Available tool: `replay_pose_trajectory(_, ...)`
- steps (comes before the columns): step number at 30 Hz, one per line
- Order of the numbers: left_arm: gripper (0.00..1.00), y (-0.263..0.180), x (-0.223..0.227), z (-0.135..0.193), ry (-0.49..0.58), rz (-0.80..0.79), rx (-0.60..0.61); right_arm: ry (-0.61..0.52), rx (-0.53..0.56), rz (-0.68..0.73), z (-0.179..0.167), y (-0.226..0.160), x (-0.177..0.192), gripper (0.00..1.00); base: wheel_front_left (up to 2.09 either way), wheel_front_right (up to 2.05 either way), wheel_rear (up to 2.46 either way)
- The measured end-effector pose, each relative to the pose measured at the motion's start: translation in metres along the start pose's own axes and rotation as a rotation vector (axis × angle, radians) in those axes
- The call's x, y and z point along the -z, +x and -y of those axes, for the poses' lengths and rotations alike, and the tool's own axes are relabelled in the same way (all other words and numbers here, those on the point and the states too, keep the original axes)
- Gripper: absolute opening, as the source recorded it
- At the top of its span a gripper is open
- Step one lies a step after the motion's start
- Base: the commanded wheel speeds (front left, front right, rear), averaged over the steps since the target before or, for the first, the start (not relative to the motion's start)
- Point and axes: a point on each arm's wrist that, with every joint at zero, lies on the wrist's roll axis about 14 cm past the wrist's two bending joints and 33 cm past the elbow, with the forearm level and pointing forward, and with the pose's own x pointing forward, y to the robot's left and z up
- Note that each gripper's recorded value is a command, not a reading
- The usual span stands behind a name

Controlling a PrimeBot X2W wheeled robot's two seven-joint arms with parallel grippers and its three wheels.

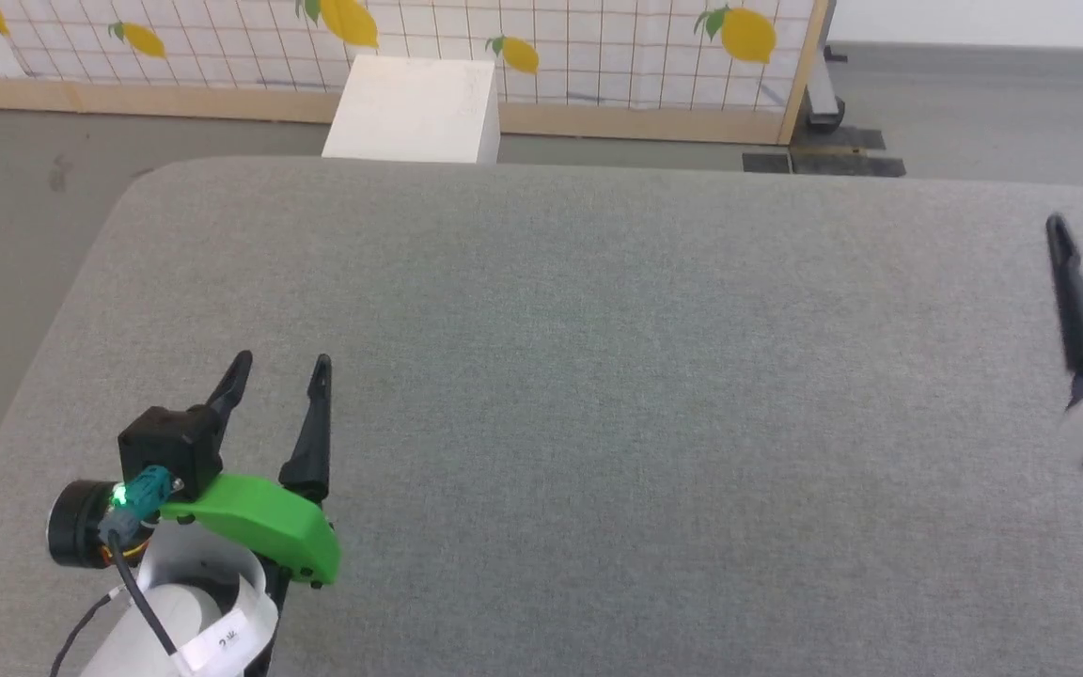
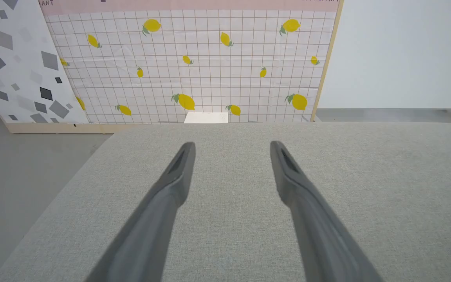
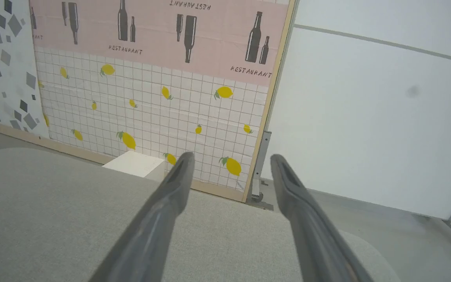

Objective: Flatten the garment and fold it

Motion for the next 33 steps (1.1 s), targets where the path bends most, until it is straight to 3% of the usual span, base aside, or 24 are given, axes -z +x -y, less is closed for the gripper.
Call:
replay_pose_trajectory(6, 1.00, -0.003, 0.000, 0.000, 0.018, 0.005, 0.004, 0.091, 0.067, -0.065, -0.017, -0.037, 0.023, 1.00, 0.00, 0.00, 0.00)
replay_pose_trajectory(15, 1.00, -0.013, 0.018, 0.002, 0.031, -0.046, 0.011, 0.194, 0.067, -0.303, -0.048, -0.081, 0.076, 1.00, 0.00, 0.00, 0.00)
replay_pose_trajectory(33, 1.00, -0.021, 0.029, 0.004, 0.018, -0.093, 0.007, 0.185, 0.061, -0.260, -0.053, -0.079, 0.062, 1.00, 0.00, 0.00, 0.00)
